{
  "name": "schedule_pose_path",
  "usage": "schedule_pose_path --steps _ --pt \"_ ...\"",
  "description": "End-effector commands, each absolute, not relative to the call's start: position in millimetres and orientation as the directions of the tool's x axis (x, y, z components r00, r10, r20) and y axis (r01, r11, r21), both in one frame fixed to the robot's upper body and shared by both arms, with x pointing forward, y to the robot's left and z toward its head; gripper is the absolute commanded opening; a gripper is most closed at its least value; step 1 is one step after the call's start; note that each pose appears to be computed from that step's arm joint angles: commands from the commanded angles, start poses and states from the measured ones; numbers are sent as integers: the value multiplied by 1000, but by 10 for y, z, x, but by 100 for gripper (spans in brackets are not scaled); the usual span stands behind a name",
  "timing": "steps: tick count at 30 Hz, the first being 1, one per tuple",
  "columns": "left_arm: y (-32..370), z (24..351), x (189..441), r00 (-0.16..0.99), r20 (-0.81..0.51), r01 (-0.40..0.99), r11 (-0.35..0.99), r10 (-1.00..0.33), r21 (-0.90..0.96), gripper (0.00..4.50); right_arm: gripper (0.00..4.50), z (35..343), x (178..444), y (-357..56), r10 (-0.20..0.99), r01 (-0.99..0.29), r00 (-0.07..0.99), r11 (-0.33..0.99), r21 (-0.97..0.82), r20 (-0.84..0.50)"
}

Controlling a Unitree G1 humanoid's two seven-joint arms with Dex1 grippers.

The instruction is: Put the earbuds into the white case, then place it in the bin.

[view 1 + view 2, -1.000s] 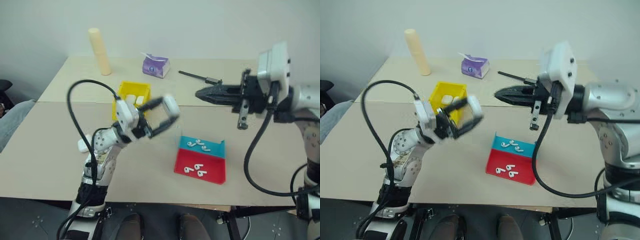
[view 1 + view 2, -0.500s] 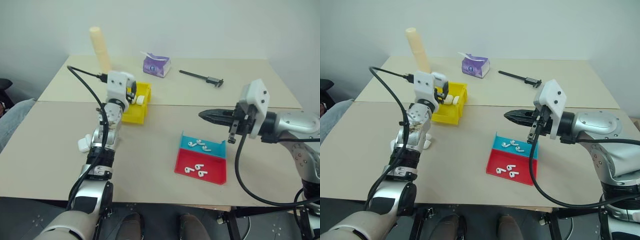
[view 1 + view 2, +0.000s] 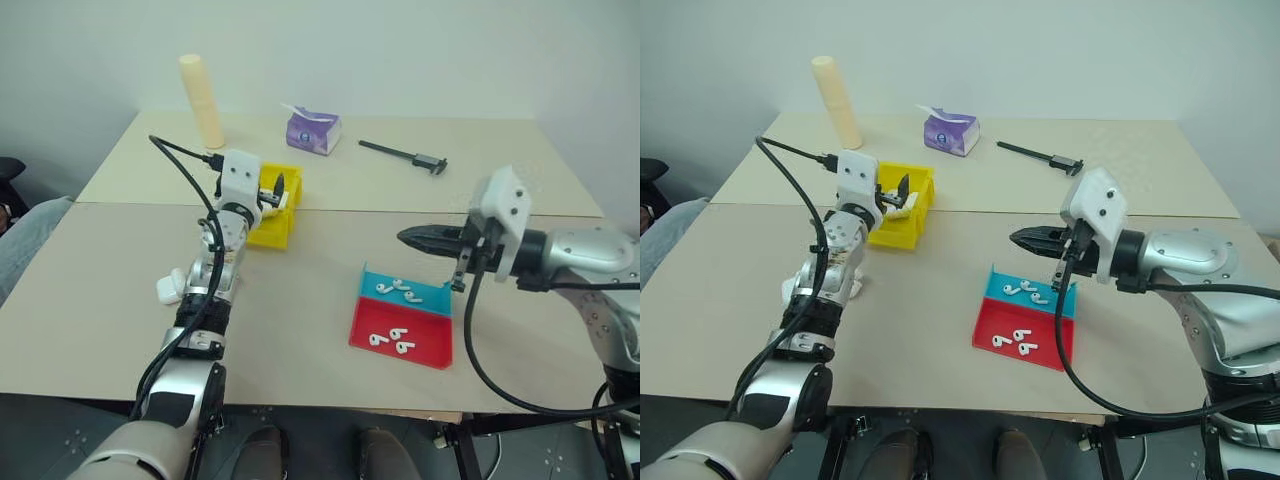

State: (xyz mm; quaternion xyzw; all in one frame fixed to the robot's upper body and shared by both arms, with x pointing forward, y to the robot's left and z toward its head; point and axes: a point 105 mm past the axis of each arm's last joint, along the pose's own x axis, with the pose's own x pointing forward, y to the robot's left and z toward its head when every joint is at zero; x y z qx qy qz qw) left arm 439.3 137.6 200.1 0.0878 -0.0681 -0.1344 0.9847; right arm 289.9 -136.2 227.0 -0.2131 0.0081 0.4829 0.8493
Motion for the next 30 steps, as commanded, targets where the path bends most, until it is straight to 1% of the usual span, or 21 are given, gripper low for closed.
schedule_pose_path --steps 1,3,4,5,11,14,16,18,23,26,30 --pt "1327 2265 4072 877 207 411 900 -434 143 444 0 2297 2854 -1383 824 -824 516 404 -397 -233" --pt "1302 2303 3775 791 249 530 829 -559 179 444 0 2270 2855 -1417 829 -836 495 373 -402 -260" --pt "1308 2308 3652 760 260 565 803 -596 191 444 0 2259 2856 -1441 832 -843 481 352 -406 -277" --pt "1338 2286 3554 745 242 593 783 -622 188 444 0 2257 2863 -1470 833 -846 470 332 -417 -291" --pt "1585 2155 3066 724 109 652 727 -682 215 444 0 2304 2935 -1705 824 -847 439 246 -471 -359" --pt "1726 2109 2869 726 31 664 712 -687 227 444 0 2315 2925 -1814 818 -848 426 213 -486 -385" --pt "1851 2075 2687 723 -28 676 698 -690 235 444 0 2311 2892 -1895 818 -853 407 182 -489 -406" --pt "1901 2063 2591 721 -56 682 691 -691 240 444 0 2293 2871 -1939 816 -856 395 161 -492 -421" --pt "2037 1955 2383 707 -155 704 670 -689 234 444 0 2228 2714 -2008 836 -829 327 30 -558 -440" --pt "2040 1943 2331 684 -168 727 649 -709 222 444 0 2237 2692 -2009 846 -814 314 6 -581 -431" --pt "2019 1966 2325 663 -161 746 627 -732 224 444 0 2256 2701 -1999 846 -804 317 1 -594 -428"
